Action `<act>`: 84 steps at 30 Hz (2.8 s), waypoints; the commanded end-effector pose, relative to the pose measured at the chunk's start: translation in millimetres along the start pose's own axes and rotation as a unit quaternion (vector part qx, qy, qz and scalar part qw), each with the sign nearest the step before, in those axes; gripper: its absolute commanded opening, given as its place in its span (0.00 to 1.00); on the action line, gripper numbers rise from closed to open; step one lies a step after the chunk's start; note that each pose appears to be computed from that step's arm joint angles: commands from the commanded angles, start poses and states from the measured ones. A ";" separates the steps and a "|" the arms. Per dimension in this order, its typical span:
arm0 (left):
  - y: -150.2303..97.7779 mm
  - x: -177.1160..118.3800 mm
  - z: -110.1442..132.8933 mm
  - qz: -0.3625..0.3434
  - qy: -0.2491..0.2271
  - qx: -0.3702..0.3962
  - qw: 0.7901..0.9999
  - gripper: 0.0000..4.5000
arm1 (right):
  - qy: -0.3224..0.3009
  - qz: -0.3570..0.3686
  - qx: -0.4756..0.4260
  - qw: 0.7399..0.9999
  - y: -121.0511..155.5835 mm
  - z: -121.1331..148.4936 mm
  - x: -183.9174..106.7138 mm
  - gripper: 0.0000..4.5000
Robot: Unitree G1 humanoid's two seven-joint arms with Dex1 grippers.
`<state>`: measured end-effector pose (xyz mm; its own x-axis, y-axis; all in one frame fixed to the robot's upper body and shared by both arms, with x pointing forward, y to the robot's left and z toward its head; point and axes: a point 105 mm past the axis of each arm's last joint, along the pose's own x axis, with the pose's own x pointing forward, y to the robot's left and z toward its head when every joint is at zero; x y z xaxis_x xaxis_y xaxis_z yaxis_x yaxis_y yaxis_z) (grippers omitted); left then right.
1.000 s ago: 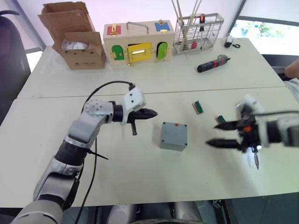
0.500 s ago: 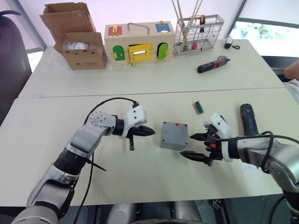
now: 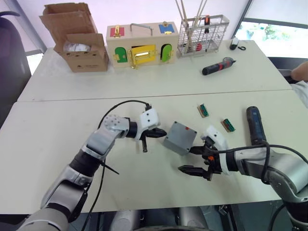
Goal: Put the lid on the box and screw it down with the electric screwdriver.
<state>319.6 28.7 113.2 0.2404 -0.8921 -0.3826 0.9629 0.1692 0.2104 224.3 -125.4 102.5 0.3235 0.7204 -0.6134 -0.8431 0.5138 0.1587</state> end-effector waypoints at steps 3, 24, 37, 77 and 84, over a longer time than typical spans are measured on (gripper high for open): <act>13.8 -20.0 4.8 0.043 -0.004 0.017 0.999 0.00 | 0.034 -0.039 -0.096 0.994 -16.2 5.2 -37.5 0.99; -22.7 -11.7 -3.2 -0.015 0.005 -0.032 0.999 0.00 | 0.027 0.028 -0.192 0.981 -42.4 22.9 -19.9 0.99; -13.9 -6.5 -7.9 -0.005 0.009 -0.013 1.000 0.00 | 0.022 0.029 -0.154 0.987 -22.1 11.9 -21.2 0.99; -5.7 -81.3 34.1 0.115 -0.102 -0.124 0.980 0.00 | -0.258 -0.324 -0.035 0.909 -179.5 66.0 -20.9 0.60; -5.9 -80.4 31.6 0.114 -0.100 -0.123 0.981 0.00 | -0.254 -0.325 -0.029 0.911 -180.2 62.8 -15.8 0.35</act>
<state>292.7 86.5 165.5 0.4502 -0.8747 -0.1794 0.8897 0.4564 0.0077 395.0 -203.4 120.3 0.9034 0.3958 -0.1648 -0.4186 0.8974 -0.1396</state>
